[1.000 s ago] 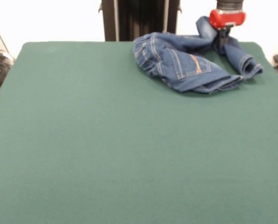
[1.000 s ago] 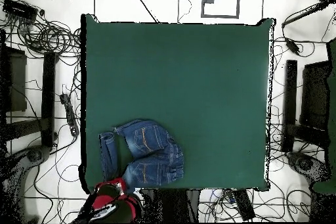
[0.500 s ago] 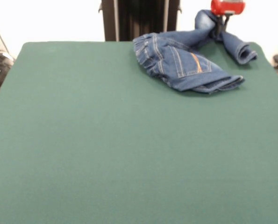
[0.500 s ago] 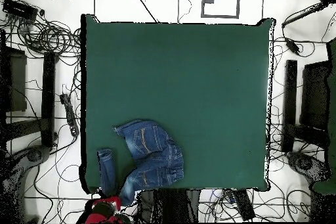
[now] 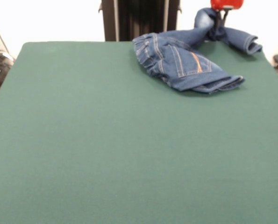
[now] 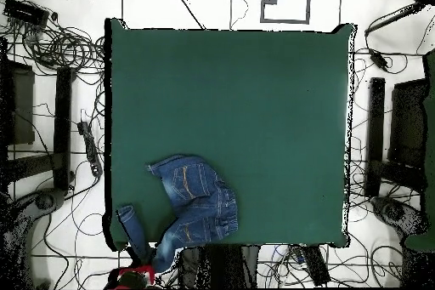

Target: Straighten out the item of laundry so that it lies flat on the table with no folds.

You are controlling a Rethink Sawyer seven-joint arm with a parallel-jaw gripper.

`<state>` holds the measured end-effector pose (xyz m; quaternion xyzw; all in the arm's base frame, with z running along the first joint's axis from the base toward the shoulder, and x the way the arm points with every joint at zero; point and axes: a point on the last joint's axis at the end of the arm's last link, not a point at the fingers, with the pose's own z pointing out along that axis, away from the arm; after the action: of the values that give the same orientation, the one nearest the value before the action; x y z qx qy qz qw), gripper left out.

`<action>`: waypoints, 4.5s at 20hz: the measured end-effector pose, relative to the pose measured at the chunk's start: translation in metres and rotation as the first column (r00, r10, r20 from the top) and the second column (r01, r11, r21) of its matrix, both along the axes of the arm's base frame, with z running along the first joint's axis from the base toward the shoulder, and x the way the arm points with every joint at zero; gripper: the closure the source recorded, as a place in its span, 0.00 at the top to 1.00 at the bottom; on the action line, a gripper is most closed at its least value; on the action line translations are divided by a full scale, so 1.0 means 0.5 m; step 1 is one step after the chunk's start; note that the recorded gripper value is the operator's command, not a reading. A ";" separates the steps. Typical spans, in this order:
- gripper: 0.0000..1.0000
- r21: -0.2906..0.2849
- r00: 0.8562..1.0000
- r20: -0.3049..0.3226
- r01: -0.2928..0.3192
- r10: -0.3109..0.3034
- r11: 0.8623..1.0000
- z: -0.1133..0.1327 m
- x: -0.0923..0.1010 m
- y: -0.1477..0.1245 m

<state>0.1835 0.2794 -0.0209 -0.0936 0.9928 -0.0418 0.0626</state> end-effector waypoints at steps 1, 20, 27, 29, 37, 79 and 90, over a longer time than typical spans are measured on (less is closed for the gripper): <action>0.00 0.001 1.000 -0.001 0.004 -0.004 1.000 0.000 0.002 -0.001; 0.00 0.009 1.000 -0.002 0.006 -0.006 1.000 0.002 0.003 0.004; 1.00 0.022 0.999 0.014 -0.039 0.039 0.999 0.012 -0.012 0.029; 1.00 0.024 0.999 0.015 -0.040 0.040 0.999 0.013 -0.012 0.030; 1.00 0.048 1.000 -0.017 -0.003 0.004 0.999 0.054 -0.004 0.040; 1.00 0.041 0.998 -0.057 0.035 -0.033 0.999 0.155 0.425 -0.139; 1.00 0.063 1.000 -0.025 -0.017 0.018 0.998 0.146 0.472 -0.181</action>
<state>0.4196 0.1890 0.0521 -0.1007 0.9935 -0.0088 0.0532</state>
